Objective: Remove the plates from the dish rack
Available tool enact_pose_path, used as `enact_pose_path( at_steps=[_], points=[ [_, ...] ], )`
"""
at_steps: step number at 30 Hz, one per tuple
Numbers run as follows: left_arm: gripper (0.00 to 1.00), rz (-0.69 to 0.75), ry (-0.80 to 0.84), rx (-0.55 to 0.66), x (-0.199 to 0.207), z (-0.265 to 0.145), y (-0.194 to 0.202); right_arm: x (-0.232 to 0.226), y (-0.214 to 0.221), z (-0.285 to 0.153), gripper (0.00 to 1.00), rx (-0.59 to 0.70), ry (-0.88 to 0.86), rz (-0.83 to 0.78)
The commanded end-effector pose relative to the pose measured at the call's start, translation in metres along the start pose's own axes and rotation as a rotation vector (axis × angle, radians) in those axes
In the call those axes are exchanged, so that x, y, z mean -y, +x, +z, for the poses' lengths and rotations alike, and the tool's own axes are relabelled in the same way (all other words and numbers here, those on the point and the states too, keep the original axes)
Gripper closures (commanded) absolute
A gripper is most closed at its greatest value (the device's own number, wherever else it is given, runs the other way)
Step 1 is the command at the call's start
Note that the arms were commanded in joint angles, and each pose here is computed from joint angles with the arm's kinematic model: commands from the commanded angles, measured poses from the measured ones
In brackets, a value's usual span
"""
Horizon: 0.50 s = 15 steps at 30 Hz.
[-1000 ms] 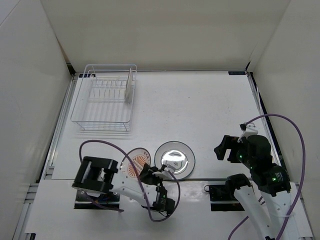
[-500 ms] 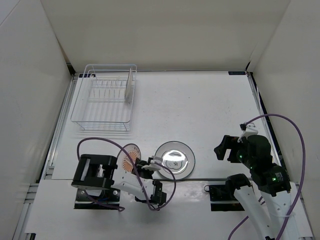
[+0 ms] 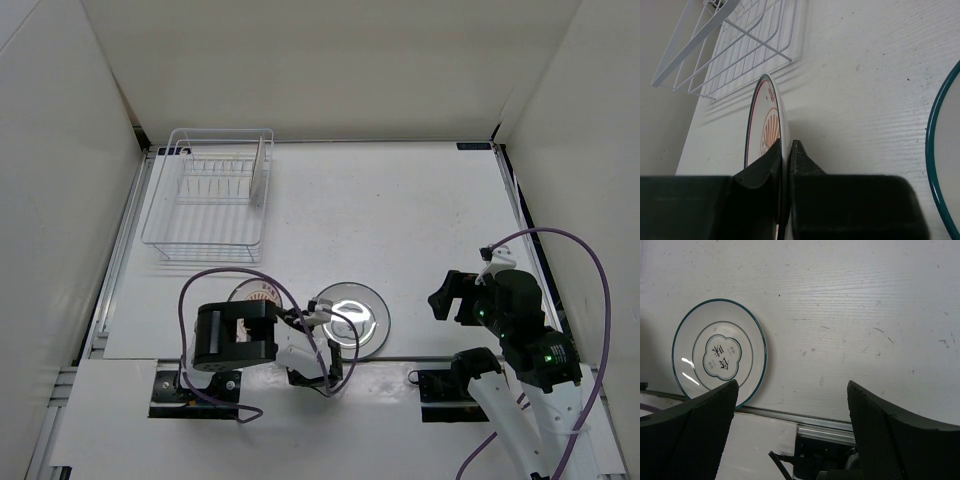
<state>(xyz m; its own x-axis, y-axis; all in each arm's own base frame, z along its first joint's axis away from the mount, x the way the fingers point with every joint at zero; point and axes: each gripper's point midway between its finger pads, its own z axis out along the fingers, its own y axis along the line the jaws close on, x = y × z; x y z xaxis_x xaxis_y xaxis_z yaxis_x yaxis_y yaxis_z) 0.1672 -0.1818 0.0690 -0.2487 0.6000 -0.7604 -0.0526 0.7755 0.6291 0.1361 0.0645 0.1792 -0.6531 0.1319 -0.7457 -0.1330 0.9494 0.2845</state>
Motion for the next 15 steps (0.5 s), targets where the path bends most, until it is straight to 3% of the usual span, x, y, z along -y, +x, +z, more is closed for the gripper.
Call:
enact_pose_path(
  at_steps=[1, 6, 9, 12, 15],
  points=[
    [0.82, 0.331, -0.106, 0.011, -0.058, 0.002, -0.025, -0.003, -0.004, 0.002, 0.1, 0.015, -0.017, -0.007],
    [0.78, 0.349, -0.114, 0.01, -0.059, 0.004, -0.022, -0.003, -0.005, 0.002, 0.1, 0.015, -0.017, -0.007],
    [0.66, 0.352, -0.122, -0.002, -0.059, 0.004, -0.017, -0.003, -0.004, 0.002, 0.1, 0.014, -0.018, -0.008],
    [0.64, 0.347, -0.127, -0.011, -0.061, 0.003, -0.015, -0.003, -0.005, 0.001, 0.1, 0.018, -0.016, -0.008],
    [0.56, 0.331, -0.123, -0.015, -0.061, 0.002, -0.018, -0.003, -0.005, 0.002, 0.1, 0.016, -0.017, -0.007]
  ],
)
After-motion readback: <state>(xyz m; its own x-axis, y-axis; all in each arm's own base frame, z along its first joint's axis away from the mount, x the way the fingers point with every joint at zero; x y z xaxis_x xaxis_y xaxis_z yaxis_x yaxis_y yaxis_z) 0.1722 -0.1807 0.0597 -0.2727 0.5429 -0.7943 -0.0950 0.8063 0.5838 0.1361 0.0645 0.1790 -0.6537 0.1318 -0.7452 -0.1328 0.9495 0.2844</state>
